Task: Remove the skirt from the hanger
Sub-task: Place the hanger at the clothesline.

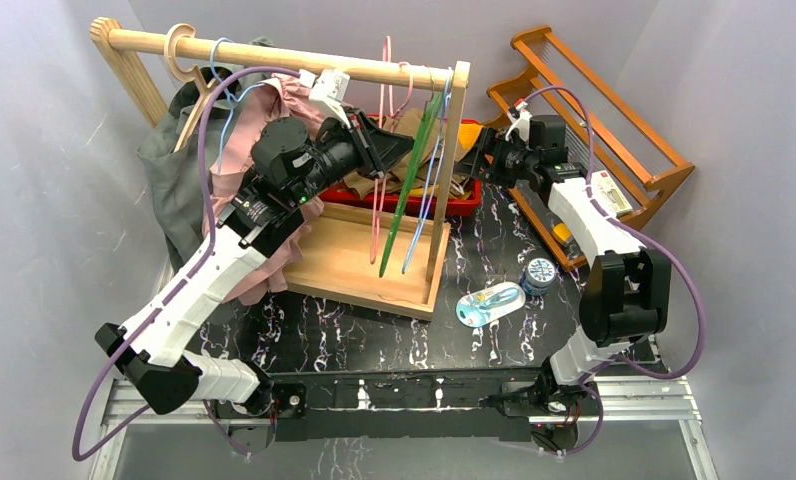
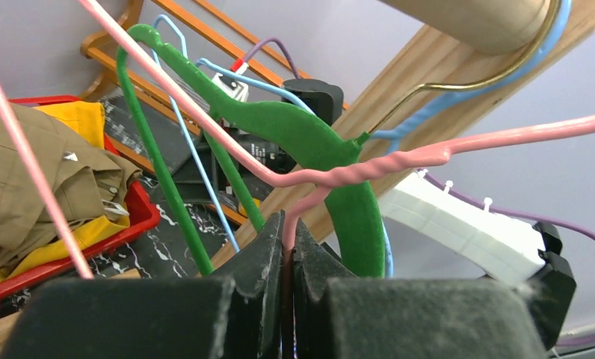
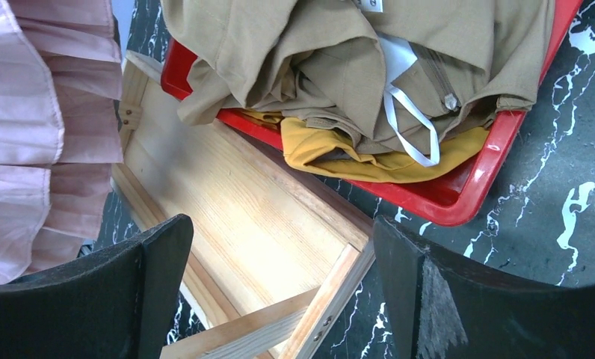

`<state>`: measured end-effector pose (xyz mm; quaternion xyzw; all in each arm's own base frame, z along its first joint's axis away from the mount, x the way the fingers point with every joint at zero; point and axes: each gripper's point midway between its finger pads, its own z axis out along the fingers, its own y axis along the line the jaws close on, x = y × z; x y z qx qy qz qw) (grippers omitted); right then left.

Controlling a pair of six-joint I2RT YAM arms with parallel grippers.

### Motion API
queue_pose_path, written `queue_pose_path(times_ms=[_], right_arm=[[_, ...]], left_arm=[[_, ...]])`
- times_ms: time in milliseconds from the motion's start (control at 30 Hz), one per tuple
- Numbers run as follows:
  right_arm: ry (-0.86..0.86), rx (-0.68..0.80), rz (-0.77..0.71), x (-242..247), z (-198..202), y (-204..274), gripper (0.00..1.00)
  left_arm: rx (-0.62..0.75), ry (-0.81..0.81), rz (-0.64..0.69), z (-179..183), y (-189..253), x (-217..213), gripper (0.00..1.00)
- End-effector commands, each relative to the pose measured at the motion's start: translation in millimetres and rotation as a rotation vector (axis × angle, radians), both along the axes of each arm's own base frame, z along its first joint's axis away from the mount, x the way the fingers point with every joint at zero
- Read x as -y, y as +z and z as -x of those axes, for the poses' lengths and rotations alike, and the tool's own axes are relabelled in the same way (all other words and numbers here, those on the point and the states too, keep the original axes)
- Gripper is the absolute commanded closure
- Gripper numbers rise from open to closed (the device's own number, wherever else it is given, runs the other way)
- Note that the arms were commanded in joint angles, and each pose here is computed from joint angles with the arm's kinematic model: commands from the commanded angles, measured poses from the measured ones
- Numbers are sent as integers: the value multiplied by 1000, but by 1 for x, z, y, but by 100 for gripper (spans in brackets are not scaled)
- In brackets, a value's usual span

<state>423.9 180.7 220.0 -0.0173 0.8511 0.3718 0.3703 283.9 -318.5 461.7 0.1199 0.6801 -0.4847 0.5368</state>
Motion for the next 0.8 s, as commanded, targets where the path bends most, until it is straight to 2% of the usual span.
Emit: queue_pose_path(times_ms=[0,200,367,600,667,767], right_arm=[[18,109,-33,-2,2,34,2],[25,103,-39,-3,1,30,2],[27,105,-42,-4,0,31,2],[30,93,-41,-4,0,25,2],[29,89,-40,-3,1,23,2],[27,95,-37,-3,1,24,2]], left_arm=[[-38,40,-26,-3,-17,-5,100],[-10,145,0,-15,4,-19,100],[-24,171,-3,-24,14,-16,100],[-90,148,-48,-27,-19,-7,100],[-100,152,-63,-23,-29,-12,94],[-79,151,-81,-12,-32,-22,74]])
